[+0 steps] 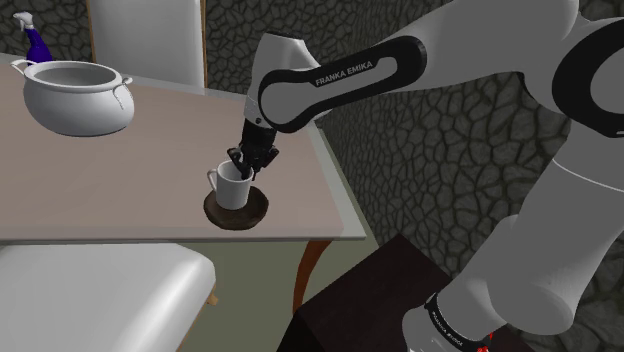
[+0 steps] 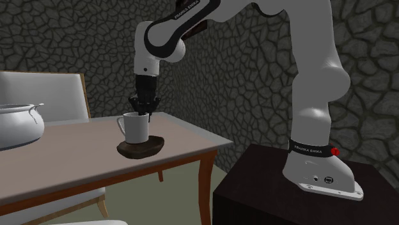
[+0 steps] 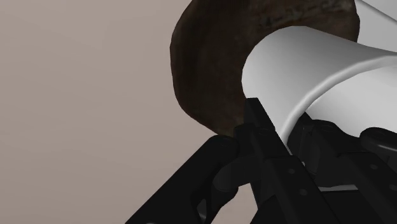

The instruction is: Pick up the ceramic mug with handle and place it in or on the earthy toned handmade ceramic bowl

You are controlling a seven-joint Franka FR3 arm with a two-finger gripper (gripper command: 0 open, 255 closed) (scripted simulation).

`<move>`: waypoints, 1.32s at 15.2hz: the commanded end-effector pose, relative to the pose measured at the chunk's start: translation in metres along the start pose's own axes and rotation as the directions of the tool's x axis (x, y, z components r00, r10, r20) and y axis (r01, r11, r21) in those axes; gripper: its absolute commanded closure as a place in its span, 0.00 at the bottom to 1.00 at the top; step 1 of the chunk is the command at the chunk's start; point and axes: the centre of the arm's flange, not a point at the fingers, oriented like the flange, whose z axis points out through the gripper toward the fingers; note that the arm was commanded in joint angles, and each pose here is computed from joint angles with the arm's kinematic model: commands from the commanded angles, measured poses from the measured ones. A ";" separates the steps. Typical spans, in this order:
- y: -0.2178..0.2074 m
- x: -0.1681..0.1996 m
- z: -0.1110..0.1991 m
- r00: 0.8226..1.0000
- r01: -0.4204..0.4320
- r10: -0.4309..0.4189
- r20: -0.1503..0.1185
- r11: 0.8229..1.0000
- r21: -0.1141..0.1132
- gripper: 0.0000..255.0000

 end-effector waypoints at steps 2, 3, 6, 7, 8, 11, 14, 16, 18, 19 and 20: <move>0.000 0.000 0.000 1.000 0.000 0.000 -0.001 1.000 0.000 1.00; 0.000 0.000 0.000 1.000 0.000 0.000 -0.001 1.000 0.000 1.00; 0.000 0.000 0.000 1.000 0.000 0.000 -0.001 1.000 0.000 0.00; 0.000 0.000 0.000 1.000 0.000 0.000 -0.001 1.000 0.000 0.00; 0.000 0.000 0.000 1.000 0.000 0.000 -0.001 1.000 0.000 0.00; 0.000 0.000 -0.026 1.000 0.000 0.000 -0.001 1.000 0.000 0.00; 0.000 0.000 -0.050 1.000 0.000 0.000 -0.001 1.000 0.000 0.00; 0.000 0.000 -0.050 1.000 0.000 0.000 -0.001 1.000 0.000 0.00; 0.000 0.000 -0.050 1.000 0.000 0.000 -0.001 1.000 0.000 0.00; 0.000 0.000 -0.050 1.000 0.000 0.000 -0.001 1.000 0.000 0.00; 0.000 0.000 -0.050 1.000 0.000 0.000 -0.001 1.000 0.000 0.00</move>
